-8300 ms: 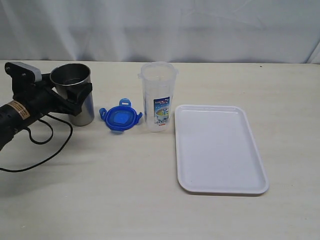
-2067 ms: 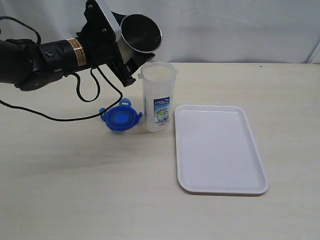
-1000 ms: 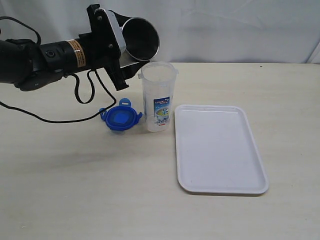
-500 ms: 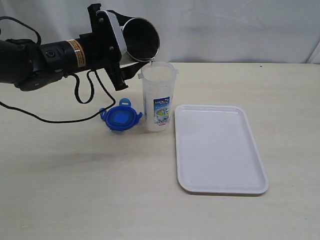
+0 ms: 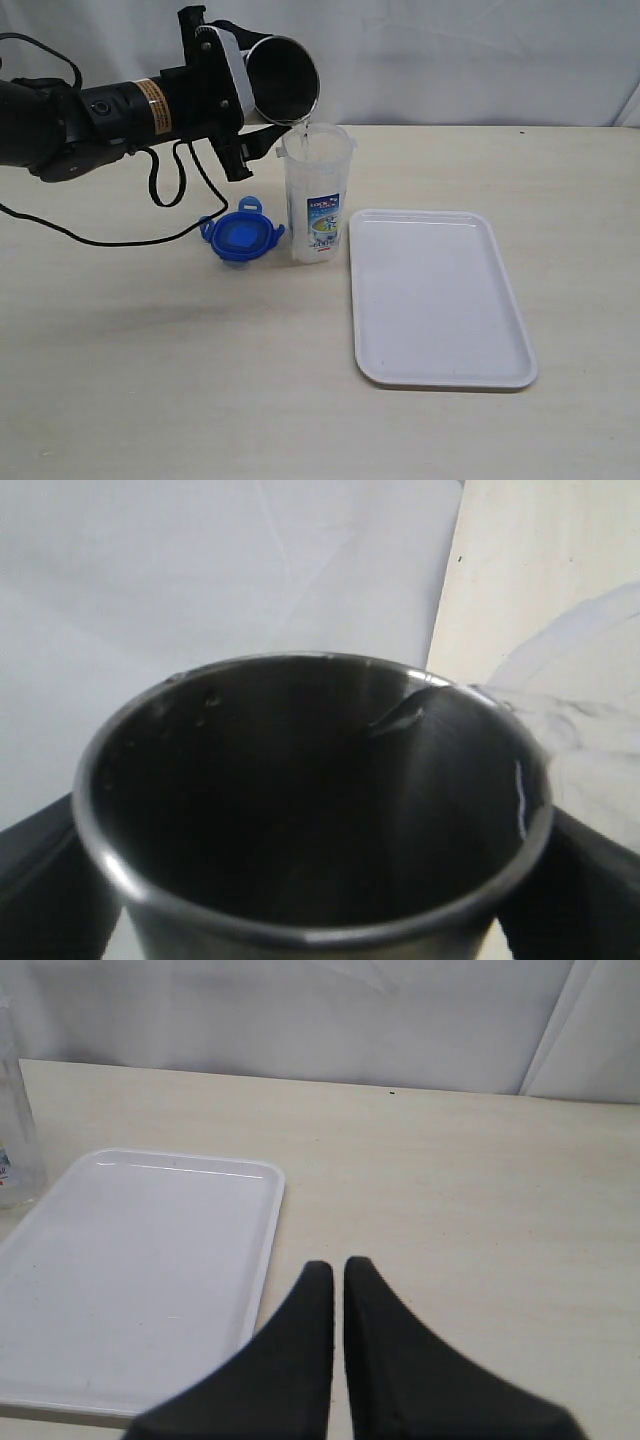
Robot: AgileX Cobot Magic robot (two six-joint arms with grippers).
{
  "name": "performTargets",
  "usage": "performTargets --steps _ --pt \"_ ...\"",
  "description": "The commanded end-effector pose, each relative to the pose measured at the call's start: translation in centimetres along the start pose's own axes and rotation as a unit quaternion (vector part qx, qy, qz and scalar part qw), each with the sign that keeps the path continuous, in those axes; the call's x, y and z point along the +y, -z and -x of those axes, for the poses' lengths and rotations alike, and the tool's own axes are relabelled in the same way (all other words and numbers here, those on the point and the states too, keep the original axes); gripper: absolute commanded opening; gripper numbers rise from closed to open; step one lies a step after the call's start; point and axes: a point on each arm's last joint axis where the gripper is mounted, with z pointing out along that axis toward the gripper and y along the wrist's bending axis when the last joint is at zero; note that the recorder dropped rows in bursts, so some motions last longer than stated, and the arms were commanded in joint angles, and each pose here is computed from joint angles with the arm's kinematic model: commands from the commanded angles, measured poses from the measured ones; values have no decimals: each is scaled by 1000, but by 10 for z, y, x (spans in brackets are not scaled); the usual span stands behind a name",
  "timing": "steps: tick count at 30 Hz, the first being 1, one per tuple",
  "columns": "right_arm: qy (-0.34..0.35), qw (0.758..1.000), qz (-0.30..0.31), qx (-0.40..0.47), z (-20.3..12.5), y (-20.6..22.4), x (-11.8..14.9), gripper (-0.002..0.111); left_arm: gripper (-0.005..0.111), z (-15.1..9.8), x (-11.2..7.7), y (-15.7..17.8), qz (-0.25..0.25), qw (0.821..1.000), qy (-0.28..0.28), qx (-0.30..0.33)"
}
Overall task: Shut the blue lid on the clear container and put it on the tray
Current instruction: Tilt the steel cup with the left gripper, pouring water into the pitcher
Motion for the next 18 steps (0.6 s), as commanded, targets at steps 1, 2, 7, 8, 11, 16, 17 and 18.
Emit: performTargets --steps 1,2,7,8,11,16,17,18 --pt "-1 1000 0 -1 0 0 0 4 0 12 13 1 30 999 -17 -32" --pt "-1 1000 0 -1 0 0 0 4 0 12 13 1 30 999 -17 -32" --pt "-1 1000 0 -1 0 0 0 4 0 12 13 1 30 999 -17 -32" --pt "-1 1000 0 -1 0 0 0 4 0 12 13 1 30 999 -17 -32" --pt "-1 1000 0 -1 0 0 0 4 0 11 13 1 29 999 -23 -30" --pt "-1 1000 0 -1 0 0 0 4 0 11 13 1 29 999 -28 -30" --pt "-1 1000 0 -1 0 0 0 4 0 11 13 1 29 999 -29 -30" --pt "-1 1000 0 -1 0 0 0 4 0 11 13 1 29 999 -33 -30"
